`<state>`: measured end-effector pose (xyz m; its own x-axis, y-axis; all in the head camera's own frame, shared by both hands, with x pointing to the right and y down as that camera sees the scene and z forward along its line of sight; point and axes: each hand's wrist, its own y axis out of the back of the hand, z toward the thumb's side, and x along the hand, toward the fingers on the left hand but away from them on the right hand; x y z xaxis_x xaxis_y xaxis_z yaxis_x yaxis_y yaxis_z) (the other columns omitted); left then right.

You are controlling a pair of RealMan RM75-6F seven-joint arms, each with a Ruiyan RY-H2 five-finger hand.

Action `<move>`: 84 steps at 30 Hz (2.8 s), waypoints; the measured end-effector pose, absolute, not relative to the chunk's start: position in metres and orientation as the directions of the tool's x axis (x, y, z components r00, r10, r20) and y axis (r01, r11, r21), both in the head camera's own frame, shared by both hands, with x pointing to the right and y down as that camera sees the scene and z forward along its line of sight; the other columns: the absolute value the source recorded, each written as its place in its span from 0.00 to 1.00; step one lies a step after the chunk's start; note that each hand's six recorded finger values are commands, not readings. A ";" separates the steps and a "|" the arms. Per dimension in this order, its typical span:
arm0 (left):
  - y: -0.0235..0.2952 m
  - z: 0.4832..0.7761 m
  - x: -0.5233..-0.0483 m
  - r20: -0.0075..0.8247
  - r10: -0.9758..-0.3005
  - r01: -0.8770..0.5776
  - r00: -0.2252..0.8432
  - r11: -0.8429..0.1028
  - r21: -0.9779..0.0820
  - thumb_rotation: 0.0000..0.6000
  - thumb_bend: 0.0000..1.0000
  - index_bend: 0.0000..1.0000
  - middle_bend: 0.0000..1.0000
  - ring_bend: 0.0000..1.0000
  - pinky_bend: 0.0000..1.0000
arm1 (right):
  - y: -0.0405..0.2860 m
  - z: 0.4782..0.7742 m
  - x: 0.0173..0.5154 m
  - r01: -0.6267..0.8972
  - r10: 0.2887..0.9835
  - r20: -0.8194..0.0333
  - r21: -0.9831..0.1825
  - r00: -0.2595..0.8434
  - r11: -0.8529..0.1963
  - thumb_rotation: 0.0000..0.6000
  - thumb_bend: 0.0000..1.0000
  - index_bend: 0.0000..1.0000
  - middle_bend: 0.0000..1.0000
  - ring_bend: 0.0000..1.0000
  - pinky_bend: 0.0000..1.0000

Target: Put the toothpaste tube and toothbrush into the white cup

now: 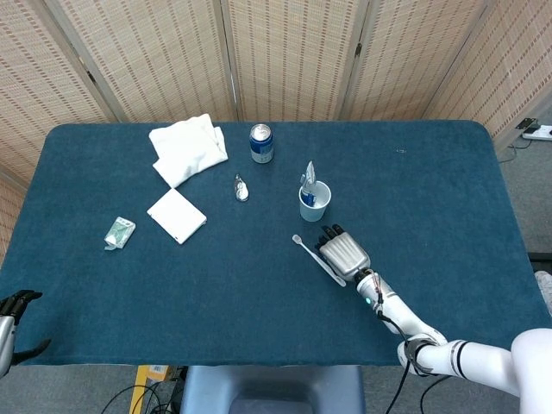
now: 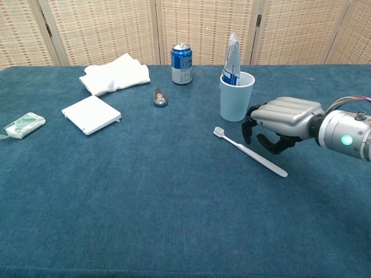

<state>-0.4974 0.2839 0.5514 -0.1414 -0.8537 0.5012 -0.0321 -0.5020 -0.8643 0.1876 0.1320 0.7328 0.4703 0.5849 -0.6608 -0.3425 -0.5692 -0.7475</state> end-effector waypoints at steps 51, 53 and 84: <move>0.294 0.551 -0.506 0.506 -0.846 -0.044 -0.168 -0.506 -0.861 1.00 0.19 0.26 0.25 0.27 0.28 | 0.147 0.729 0.164 -0.235 0.645 -0.516 -0.849 0.564 -0.473 1.00 0.23 0.49 0.32 0.08 0.11; 0.295 0.551 -0.506 0.508 -0.845 -0.045 -0.169 -0.508 -0.860 1.00 0.19 0.26 0.25 0.27 0.28 | 0.148 0.730 0.165 -0.245 0.641 -0.522 -0.846 0.563 -0.474 1.00 0.22 0.49 0.32 0.08 0.11; 0.298 0.551 -0.509 0.508 -0.843 -0.040 -0.175 -0.510 -0.859 1.00 0.19 0.26 0.25 0.27 0.28 | 0.153 0.749 0.157 -0.312 0.615 -0.554 -0.830 0.561 -0.462 1.00 0.35 0.56 0.33 0.08 0.11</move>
